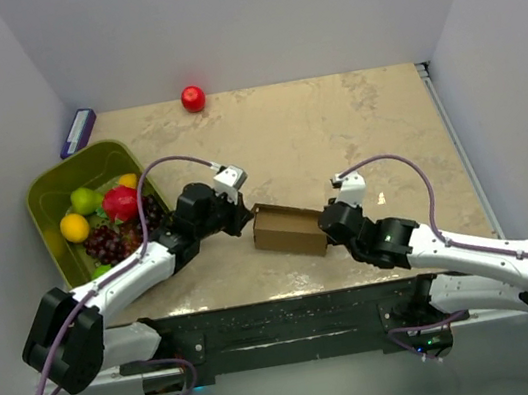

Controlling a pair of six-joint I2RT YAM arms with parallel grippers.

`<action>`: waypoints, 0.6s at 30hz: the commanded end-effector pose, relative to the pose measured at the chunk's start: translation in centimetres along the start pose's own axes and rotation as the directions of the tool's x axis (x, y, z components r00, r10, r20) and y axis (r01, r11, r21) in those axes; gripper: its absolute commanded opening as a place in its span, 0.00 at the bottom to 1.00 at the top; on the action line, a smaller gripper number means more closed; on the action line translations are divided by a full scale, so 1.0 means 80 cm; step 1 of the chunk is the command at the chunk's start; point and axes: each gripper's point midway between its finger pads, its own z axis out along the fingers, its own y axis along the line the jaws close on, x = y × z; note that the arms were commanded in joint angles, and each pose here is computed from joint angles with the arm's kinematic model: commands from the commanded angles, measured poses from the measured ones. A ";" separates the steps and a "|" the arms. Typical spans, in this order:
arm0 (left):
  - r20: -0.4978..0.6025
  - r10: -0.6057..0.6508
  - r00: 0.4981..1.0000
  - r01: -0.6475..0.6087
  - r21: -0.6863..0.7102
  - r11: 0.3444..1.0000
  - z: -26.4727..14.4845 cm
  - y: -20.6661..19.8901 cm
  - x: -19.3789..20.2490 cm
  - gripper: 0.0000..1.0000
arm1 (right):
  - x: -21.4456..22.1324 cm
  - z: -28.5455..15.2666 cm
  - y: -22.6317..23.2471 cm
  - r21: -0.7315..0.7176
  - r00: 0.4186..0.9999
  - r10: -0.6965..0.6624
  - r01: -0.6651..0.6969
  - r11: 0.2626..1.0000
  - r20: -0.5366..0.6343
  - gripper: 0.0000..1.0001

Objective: Fold the paper box

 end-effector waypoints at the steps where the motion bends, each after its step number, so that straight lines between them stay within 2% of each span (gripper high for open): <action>1: 0.070 -0.005 0.998 0.003 0.018 1.000 -0.006 -0.007 -0.018 0.00 | 0.015 -0.003 -0.004 0.001 0.998 0.050 -0.050 0.999 -0.027 0.09; 8: 0.081 -0.013 0.997 0.011 0.022 1.000 -0.010 -0.008 -0.014 0.00 | 0.027 -0.002 -0.004 0.006 0.995 0.076 -0.076 0.997 -0.061 0.26; 18: 0.099 -0.032 0.995 0.027 0.044 0.999 -0.012 -0.014 -0.015 0.00 | 0.038 -0.002 0.003 -0.037 0.987 0.142 -0.145 0.989 -0.081 0.39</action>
